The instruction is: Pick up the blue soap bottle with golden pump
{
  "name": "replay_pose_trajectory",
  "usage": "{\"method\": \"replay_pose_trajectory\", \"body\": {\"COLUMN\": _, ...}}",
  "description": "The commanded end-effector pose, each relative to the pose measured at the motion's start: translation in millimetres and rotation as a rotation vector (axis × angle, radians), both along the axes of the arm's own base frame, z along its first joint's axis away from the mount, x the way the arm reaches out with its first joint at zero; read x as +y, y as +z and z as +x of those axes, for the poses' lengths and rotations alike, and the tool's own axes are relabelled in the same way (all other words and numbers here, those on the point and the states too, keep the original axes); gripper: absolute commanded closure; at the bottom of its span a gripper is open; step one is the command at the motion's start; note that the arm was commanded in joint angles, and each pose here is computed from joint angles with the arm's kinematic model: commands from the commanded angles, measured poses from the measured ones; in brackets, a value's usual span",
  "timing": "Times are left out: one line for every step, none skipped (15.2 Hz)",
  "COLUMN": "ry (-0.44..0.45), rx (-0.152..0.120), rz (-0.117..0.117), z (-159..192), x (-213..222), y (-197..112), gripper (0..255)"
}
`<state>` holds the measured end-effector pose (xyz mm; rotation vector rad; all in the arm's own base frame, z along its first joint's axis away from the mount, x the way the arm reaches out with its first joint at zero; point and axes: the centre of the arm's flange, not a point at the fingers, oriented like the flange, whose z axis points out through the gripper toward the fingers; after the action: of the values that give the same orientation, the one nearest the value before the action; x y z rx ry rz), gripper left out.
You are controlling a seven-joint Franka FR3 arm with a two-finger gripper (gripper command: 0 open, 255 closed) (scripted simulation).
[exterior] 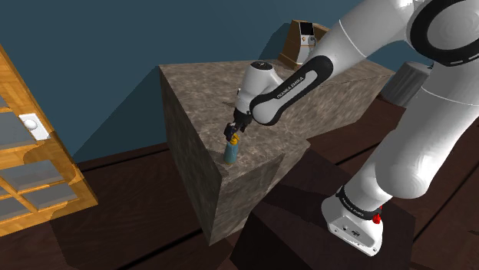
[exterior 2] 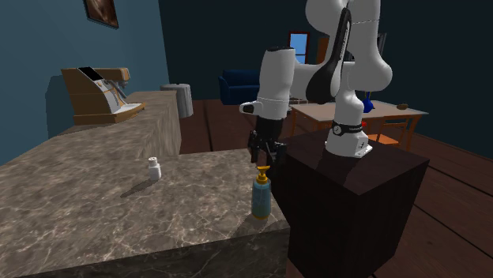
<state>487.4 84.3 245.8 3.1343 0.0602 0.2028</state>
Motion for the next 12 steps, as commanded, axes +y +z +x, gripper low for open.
{"method": "replay_pose_trajectory", "body": {"ry": 0.0, "rx": -0.001, "rz": 0.0, "z": 1.2, "x": 1.1, "y": -13.9, "gripper": 0}}
{"method": "replay_pose_trajectory", "body": {"ry": 0.0, "rx": -0.001, "rz": 0.0, "z": 1.2, "x": 1.1, "y": -13.9, "gripper": 0}}
{"method": "replay_pose_trajectory", "body": {"ry": 0.0, "rx": 0.0, "rz": 0.0, "z": 1.2, "x": 1.1, "y": -13.9, "gripper": 0}}
{"method": "replay_pose_trajectory", "body": {"ry": 0.0, "rx": 0.0, "rz": 0.0, "z": 1.0, "x": 0.2, "y": -14.8, "gripper": 255}}
{"method": "replay_pose_trajectory", "body": {"ry": 0.0, "rx": 0.0, "rz": 0.0, "z": 1.1, "x": 0.1, "y": -14.8, "gripper": 255}}
{"method": "replay_pose_trajectory", "body": {"ry": 0.0, "rx": 0.0, "rz": 0.0, "z": 1.3, "x": 0.0, "y": -14.6, "gripper": 255}}
{"method": "replay_pose_trajectory", "body": {"ry": 0.0, "rx": 0.0, "rz": 0.0, "z": 1.2, "x": 0.1, "y": -14.6, "gripper": 255}}
{"method": "replay_pose_trajectory", "body": {"ry": 0.0, "rx": 0.0, "rz": 0.0, "z": 1.2, "x": 0.2, "y": -14.6, "gripper": 255}}
{"method": "replay_pose_trajectory", "body": {"ry": 0.0, "rx": 0.0, "rz": 0.0, "z": 1.1, "x": 0.2, "y": -14.7, "gripper": 255}}
{"method": "replay_pose_trajectory", "body": {"ry": 0.0, "rx": 0.0, "rz": 0.0, "z": 1.2, "x": 0.3, "y": -14.5, "gripper": 255}}
{"method": "replay_pose_trajectory", "body": {"ry": 0.0, "rx": 0.0, "rz": 0.0, "z": 1.3, "x": 0.3, "y": -14.5, "gripper": 255}}
{"method": "replay_pose_trajectory", "body": {"ry": 0.0, "rx": 0.0, "rz": 0.0, "z": 1.4, "x": 0.3, "y": -14.4, "gripper": 255}}
